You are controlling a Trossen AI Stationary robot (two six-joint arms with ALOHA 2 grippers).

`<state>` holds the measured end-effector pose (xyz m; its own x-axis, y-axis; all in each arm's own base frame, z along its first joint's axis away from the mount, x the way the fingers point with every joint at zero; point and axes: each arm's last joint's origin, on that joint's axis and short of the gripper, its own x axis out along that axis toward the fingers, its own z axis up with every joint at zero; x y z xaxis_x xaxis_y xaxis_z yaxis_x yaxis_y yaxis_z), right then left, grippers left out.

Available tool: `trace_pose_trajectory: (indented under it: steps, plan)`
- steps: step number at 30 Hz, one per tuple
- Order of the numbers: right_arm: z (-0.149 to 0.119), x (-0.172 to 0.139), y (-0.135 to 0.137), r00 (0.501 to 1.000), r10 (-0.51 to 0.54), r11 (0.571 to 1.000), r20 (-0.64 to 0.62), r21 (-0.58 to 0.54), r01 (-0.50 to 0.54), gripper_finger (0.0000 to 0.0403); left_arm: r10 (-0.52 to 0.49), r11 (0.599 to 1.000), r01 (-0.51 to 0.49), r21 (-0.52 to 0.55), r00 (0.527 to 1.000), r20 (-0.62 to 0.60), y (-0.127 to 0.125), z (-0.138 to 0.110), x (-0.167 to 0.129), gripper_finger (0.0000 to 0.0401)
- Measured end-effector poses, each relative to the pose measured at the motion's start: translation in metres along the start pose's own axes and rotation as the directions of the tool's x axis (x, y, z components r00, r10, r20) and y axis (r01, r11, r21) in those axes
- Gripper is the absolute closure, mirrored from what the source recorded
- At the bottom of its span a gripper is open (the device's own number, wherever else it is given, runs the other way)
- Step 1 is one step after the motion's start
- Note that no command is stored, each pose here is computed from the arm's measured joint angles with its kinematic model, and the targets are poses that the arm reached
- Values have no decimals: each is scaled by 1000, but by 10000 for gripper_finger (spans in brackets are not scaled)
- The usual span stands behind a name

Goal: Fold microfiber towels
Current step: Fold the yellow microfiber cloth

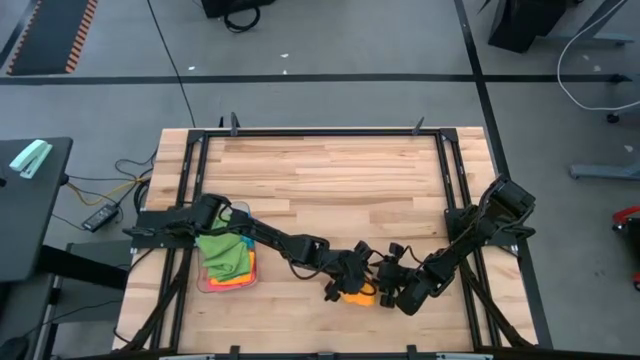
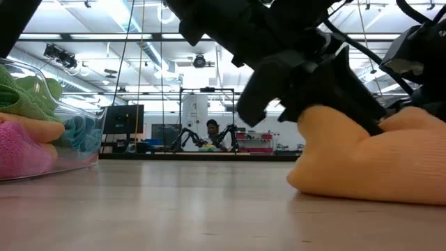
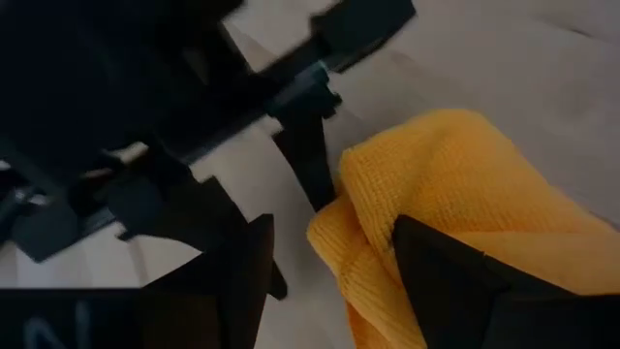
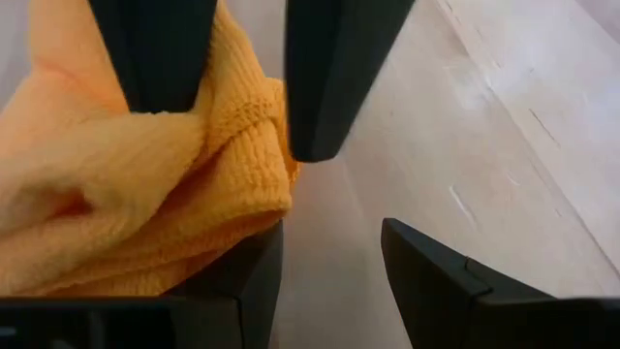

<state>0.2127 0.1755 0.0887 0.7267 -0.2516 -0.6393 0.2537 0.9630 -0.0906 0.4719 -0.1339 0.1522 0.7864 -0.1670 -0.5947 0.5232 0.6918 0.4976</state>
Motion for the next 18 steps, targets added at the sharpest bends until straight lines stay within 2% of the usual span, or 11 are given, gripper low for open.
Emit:
trace_pose_trajectory:
  steps: [4,13,18]
  plan:
    - [0,0,0,1000,10,1000,-9,0,-10,217,64,998,-64,-4,998,-13,4,0,0,189]
    - [-1,0,1,999,27,1000,-22,-15,-28,217,105,993,-109,-43,991,-79,20,-19,5,217]
    - [-1,0,1,999,31,999,-27,-16,-31,217,50,994,-55,-96,997,-61,19,-21,6,223]
